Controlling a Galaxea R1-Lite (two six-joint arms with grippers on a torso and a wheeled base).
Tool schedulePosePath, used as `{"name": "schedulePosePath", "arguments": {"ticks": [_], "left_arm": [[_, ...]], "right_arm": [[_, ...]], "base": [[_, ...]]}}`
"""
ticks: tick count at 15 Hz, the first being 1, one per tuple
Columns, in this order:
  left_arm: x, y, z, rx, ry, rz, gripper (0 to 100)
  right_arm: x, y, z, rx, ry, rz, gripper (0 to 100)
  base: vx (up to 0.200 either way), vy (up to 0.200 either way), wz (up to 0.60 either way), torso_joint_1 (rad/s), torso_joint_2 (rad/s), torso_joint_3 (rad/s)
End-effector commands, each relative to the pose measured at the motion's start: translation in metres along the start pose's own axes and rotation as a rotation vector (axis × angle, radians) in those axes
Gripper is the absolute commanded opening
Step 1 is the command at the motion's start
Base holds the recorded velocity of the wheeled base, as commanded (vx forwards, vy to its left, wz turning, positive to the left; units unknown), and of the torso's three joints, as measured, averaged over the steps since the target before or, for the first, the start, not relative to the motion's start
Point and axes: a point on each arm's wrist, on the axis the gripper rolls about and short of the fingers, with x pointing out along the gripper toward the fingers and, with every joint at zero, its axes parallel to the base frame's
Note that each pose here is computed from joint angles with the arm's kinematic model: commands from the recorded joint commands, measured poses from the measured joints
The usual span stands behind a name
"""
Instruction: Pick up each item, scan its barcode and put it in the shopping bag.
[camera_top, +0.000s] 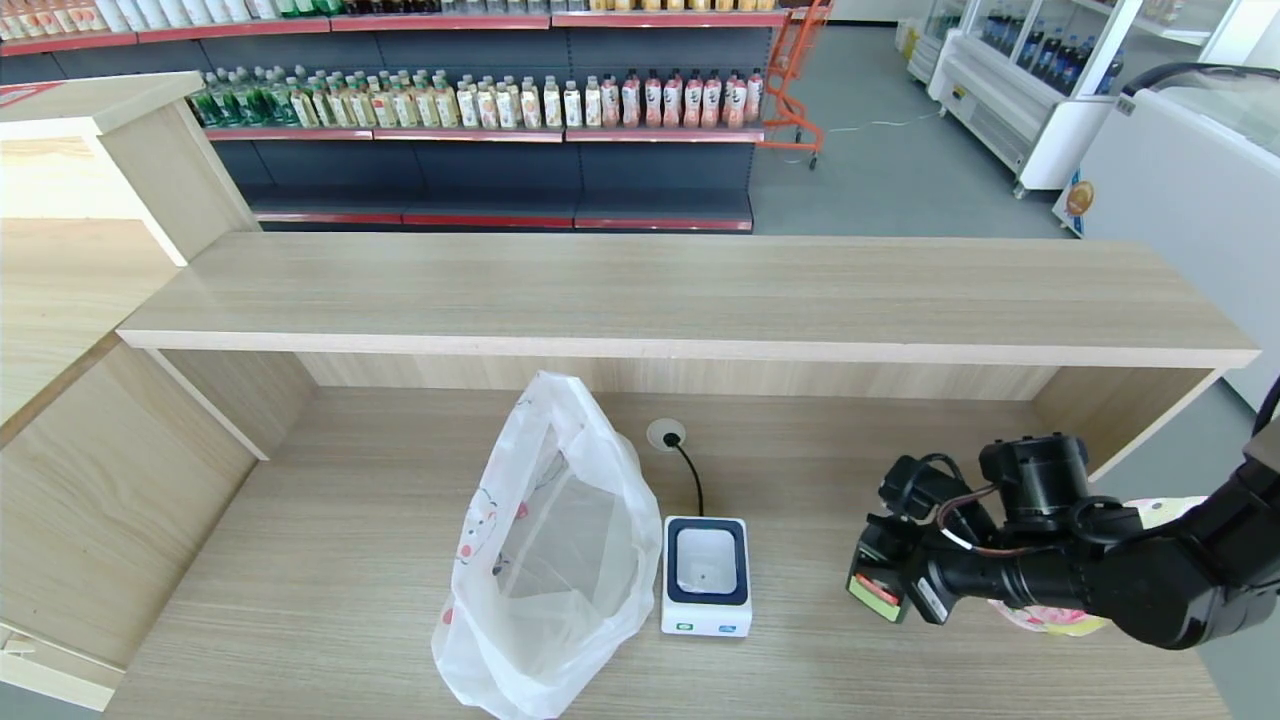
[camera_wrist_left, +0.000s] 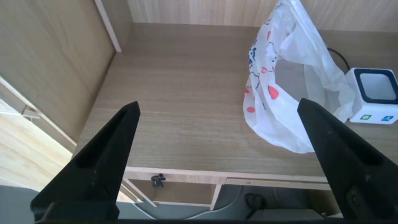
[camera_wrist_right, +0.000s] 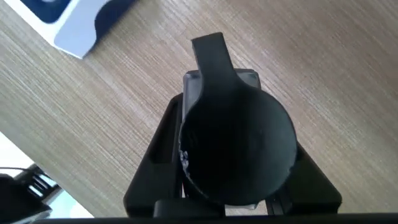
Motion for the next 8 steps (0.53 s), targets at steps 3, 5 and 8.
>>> {"name": "schedulePosePath", "arguments": {"ticks": [3, 5, 8], "left_arm": [[0.0, 0.0, 0.0, -0.001, -0.001, 0.0, 100], [0.0, 0.0, 0.0, -0.001, -0.001, 0.0, 100], [0.0, 0.0, 0.0, -0.001, -0.001, 0.0, 100]], "right_arm": [[-0.094, 0.017, 0.021, 0.049, -0.235, -0.137, 0], [-0.125, 0.033, 0.008, -0.193, -0.284, -0.223, 0], [-0.152, 0.043, 0.009, -0.776, -0.365, -0.259, 0]], "base": [[0.0, 0.0, 0.0, 0.0, 0.0, 0.0], [0.0, 0.0, 0.0, 0.0, 0.0, 0.0], [0.0, 0.0, 0.0, 0.0, 0.0, 0.0]]}}
